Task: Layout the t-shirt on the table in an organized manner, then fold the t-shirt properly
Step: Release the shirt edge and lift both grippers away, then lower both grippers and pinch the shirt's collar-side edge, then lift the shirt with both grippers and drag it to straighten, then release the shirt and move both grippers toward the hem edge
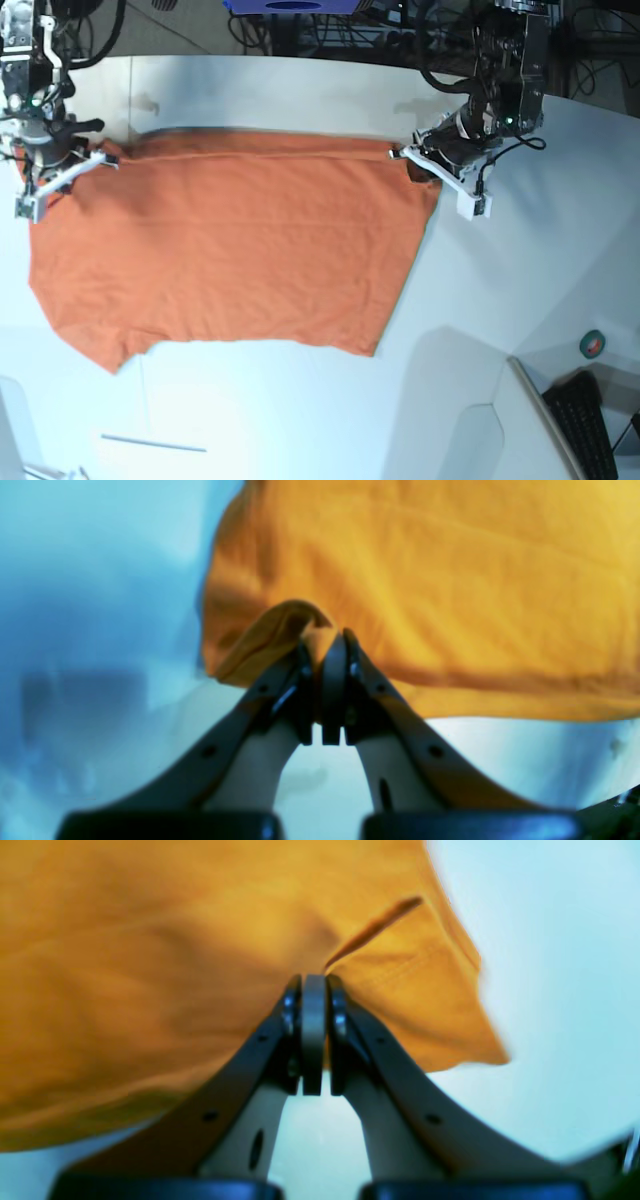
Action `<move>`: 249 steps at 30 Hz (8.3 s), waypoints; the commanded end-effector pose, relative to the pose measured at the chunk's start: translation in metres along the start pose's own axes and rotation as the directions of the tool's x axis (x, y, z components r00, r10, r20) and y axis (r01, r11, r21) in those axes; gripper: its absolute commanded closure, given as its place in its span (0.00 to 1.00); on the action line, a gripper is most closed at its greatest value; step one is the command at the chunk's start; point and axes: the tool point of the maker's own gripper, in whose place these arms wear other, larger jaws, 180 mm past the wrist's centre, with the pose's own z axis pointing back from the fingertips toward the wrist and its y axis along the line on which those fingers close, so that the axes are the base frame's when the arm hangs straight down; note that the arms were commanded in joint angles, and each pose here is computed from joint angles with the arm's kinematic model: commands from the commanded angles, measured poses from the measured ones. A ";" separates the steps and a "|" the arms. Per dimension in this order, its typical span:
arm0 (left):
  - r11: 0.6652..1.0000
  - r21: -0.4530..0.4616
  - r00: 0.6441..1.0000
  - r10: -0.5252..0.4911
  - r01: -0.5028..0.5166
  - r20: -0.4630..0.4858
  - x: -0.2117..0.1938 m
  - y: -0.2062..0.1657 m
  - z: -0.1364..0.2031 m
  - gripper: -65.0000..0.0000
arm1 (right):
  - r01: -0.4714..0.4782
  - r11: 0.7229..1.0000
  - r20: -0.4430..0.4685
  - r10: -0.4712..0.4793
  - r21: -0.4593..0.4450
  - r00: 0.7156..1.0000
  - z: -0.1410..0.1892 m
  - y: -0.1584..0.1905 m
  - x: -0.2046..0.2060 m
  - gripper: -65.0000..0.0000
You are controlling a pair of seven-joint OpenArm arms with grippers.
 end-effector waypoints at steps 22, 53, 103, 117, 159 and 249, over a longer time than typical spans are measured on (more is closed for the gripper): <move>0.986 0.040 0.983 0.158 -0.162 0.089 0.070 0.000 -0.017 1.00 | -0.010 1.000 0.056 0.009 0.026 0.998 -0.043 0.023 0.055 1.00; 0.984 0.036 0.980 0.171 -0.175 0.106 0.091 -0.001 -0.025 1.00 | -0.033 0.999 0.001 0.033 0.043 0.999 -0.065 0.037 0.047 1.00; 0.880 -0.120 0.851 0.476 -0.460 0.222 0.012 0.032 -0.019 0.26 | 0.666 0.744 0.096 -0.660 -0.057 0.745 -0.018 -0.053 -0.065 0.47; 0.875 -0.117 0.852 0.483 -0.469 0.203 0.008 0.030 -0.025 0.90 | 0.736 0.673 0.114 -0.727 -0.074 0.677 -0.038 -0.075 -0.070 0.39; 0.921 -0.219 0.895 0.371 -0.322 0.248 0.092 -0.022 0.026 1.00 | 0.583 0.792 0.081 -0.603 0.181 0.794 -0.037 -0.074 0.058 1.00; 0.902 0.130 0.911 0.411 -0.411 0.030 -0.057 0.071 0.047 1.00 | 0.406 0.913 -0.202 -0.392 0.030 0.897 0.019 -0.073 -0.140 1.00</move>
